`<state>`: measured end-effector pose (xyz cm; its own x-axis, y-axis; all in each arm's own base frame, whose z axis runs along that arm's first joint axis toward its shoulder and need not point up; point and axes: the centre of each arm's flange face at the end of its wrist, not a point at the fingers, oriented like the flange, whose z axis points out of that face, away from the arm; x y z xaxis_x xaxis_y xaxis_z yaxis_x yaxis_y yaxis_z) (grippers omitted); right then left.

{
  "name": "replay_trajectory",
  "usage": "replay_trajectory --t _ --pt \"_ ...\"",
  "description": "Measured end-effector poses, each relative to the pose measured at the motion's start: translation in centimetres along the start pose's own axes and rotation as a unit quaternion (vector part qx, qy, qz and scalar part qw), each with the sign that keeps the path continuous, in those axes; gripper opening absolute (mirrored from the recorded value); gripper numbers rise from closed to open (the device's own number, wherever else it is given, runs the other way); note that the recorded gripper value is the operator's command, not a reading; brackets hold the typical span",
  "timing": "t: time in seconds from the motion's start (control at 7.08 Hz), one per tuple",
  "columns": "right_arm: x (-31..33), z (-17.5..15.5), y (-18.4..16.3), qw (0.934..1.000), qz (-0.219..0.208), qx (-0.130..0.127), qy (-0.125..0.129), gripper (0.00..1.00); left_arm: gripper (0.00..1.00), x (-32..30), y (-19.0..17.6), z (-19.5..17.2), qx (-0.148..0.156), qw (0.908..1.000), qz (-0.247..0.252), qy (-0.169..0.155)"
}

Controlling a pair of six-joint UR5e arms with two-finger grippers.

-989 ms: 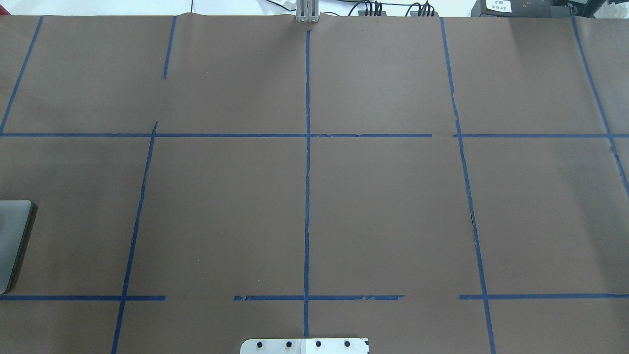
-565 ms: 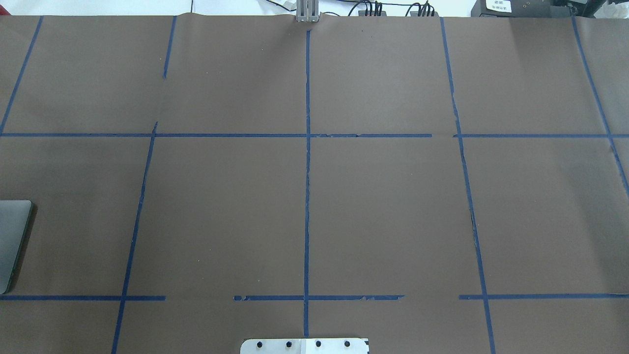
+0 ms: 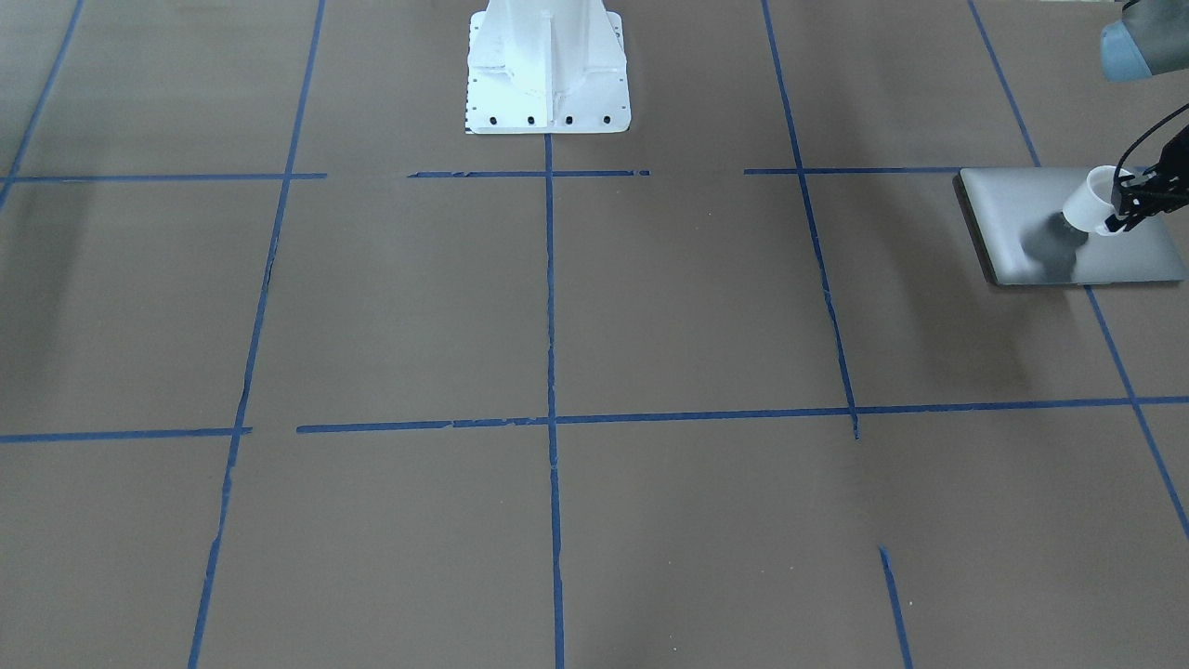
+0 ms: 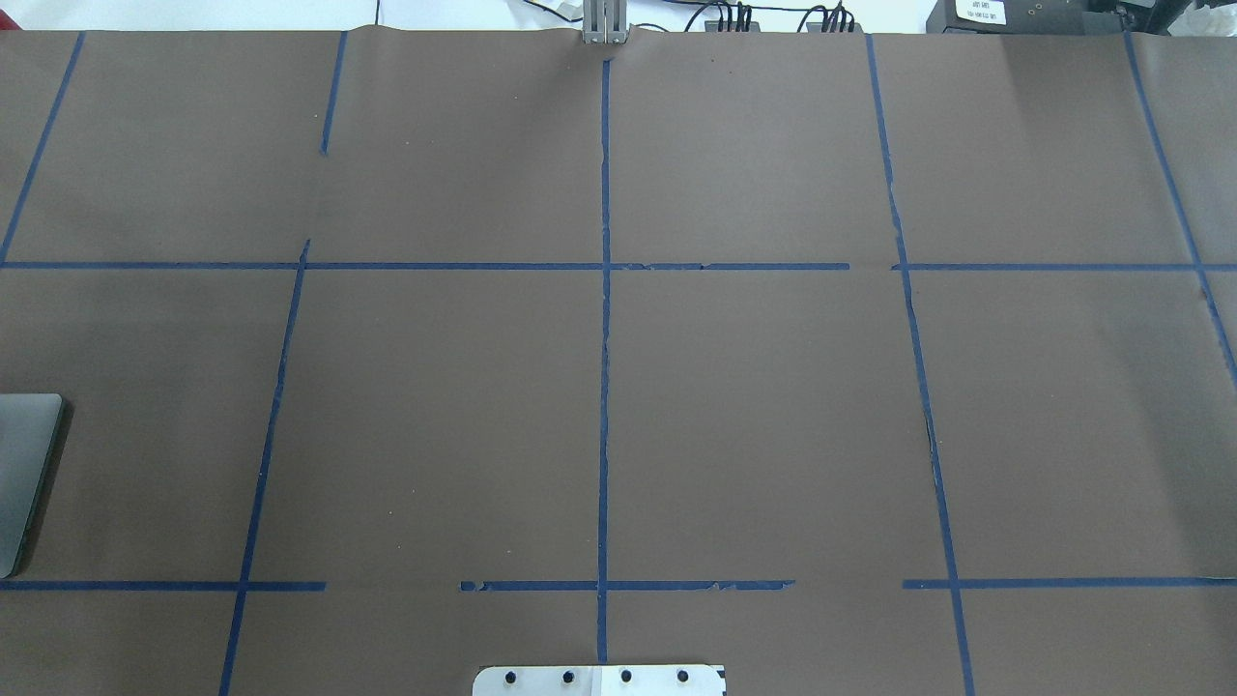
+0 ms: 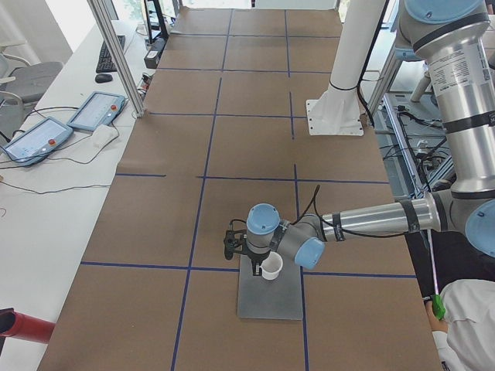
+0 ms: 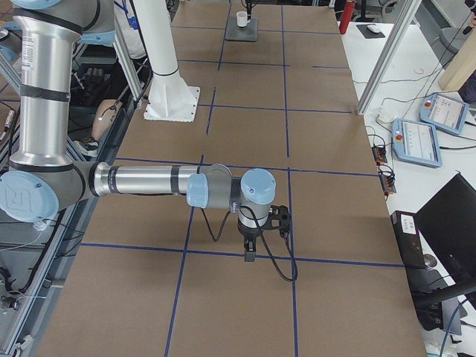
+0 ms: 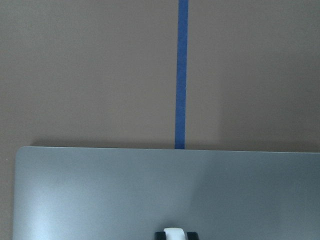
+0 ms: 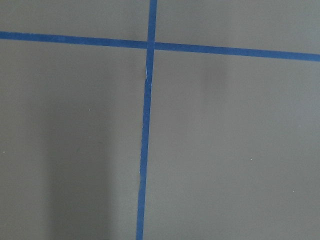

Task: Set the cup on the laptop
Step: 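Carry the mug with the left gripper over the silver laptop, then lower the held mug with the left gripper toward the laptop lid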

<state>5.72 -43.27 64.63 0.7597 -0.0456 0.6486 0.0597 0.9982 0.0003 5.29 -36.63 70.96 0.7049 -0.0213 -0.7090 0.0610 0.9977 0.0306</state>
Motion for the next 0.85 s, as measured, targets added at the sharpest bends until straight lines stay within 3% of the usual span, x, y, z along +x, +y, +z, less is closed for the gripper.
replay_trajectory --t 0.85 --pt "0.01 0.01 0.02 1.0 0.0 0.0 0.0 1.0 0.0 0.18 -0.9 0.36 0.001 1.0 0.001 0.002"
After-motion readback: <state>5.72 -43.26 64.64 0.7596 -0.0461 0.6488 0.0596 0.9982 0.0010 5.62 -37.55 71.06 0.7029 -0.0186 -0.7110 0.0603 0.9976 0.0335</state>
